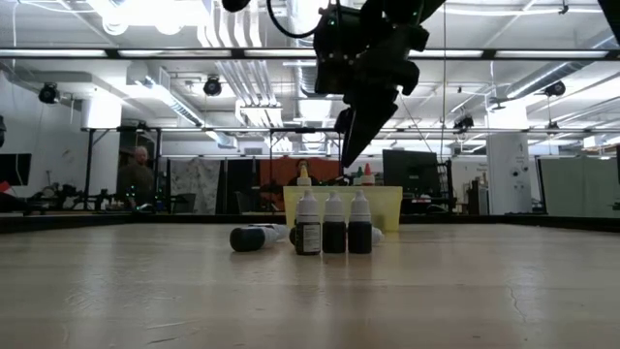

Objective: Pick & Place food coloring
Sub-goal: Put the small orange food coloring bottle into the yellow bin

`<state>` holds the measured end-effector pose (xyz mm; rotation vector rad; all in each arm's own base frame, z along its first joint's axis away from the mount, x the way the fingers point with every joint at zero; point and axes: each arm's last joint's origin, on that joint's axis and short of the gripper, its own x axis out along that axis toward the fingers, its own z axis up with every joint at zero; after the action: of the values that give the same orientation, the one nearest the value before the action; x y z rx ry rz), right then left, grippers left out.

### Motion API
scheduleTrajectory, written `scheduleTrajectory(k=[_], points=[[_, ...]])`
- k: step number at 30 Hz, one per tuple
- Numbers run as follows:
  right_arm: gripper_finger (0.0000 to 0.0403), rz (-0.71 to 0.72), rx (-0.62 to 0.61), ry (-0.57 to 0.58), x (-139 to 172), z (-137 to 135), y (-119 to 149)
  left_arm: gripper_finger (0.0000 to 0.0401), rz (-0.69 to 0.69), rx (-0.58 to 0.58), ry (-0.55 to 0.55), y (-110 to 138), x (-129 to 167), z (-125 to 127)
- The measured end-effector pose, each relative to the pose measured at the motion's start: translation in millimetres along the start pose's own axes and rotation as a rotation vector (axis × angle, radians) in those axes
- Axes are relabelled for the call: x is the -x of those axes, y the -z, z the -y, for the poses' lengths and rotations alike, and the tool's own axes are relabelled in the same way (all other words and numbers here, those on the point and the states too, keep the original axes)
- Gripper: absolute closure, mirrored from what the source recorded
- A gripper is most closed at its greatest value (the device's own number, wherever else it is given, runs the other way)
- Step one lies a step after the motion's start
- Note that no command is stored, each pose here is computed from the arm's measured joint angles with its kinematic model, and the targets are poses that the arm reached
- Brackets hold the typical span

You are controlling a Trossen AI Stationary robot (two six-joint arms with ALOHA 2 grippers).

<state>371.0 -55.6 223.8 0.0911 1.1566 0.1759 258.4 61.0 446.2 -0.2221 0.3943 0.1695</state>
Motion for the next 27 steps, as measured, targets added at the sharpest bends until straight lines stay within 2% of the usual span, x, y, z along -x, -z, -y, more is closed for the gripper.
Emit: scheduleTrajectory(k=[5,10,16,22,27], points=[[0.0231,0.001,0.031,0.005,-2.7,4.0,-3.8,0.0188,-0.001,-0.004,0.000,14.0,4.7,-1.7],[0.0231,-0.008,0.057,0.007,-7.8,5.2,-3.7,0.0188,0.038,0.003,0.006,37.9,7.7,-5.1],[0.0231,-0.032,0.095,0.001,-20.5,8.4,-2.9,0.0188,0.019,0.012,0.017,62.0,16.6,-7.5],[0.0232,-0.076,0.090,-0.009,-41.1,13.6,-2.7,0.0188,0.035,0.010,0.020,64.9,27.8,-6.8],[0.0232,-0.067,0.095,-0.007,-46.4,16.4,-11.1,0.0188,0.026,0.011,0.012,66.4,30.7,-6.9]])
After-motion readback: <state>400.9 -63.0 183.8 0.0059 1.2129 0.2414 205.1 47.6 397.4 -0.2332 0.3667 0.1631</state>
